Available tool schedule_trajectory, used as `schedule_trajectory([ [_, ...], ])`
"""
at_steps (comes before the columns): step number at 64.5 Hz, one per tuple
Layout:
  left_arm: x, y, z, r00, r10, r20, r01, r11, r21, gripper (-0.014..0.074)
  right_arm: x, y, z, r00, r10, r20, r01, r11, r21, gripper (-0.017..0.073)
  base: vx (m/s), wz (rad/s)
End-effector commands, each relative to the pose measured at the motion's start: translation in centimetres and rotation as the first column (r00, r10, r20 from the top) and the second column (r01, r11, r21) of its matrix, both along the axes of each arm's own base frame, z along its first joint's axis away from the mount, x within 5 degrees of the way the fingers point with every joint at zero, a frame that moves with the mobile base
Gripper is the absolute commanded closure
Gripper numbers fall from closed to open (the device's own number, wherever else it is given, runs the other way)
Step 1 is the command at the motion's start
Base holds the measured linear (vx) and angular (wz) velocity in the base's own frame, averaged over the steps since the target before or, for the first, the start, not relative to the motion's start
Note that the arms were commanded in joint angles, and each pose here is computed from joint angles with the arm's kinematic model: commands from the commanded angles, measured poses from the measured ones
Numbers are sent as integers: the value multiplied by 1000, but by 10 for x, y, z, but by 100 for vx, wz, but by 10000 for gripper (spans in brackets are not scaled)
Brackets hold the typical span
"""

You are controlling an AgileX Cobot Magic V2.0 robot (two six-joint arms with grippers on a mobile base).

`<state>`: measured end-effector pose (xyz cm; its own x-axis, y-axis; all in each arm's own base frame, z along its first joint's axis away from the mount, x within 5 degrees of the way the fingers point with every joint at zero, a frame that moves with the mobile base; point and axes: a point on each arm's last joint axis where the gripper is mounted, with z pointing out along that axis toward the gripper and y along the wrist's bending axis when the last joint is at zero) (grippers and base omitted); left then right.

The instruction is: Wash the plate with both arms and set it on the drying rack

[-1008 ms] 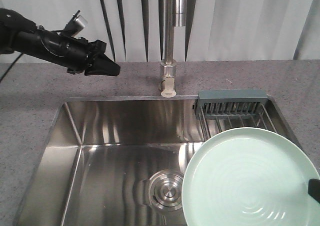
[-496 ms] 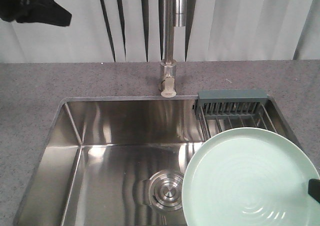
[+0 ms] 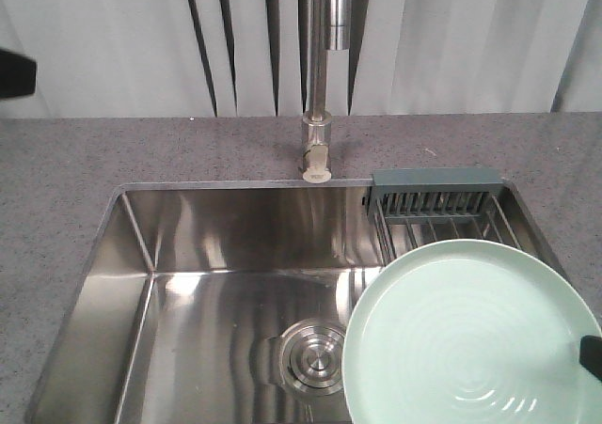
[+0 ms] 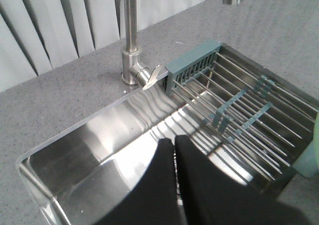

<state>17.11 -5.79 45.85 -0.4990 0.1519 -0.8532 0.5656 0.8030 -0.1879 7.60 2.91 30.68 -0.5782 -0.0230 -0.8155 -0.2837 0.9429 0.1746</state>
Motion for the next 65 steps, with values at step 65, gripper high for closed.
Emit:
schedule_trajectory([
  [65, -122, 19, -157, 942, 250, 225, -219, 964, -153, 600, 25, 0, 57, 999, 21, 45, -23, 998, 55, 561, 0, 0],
])
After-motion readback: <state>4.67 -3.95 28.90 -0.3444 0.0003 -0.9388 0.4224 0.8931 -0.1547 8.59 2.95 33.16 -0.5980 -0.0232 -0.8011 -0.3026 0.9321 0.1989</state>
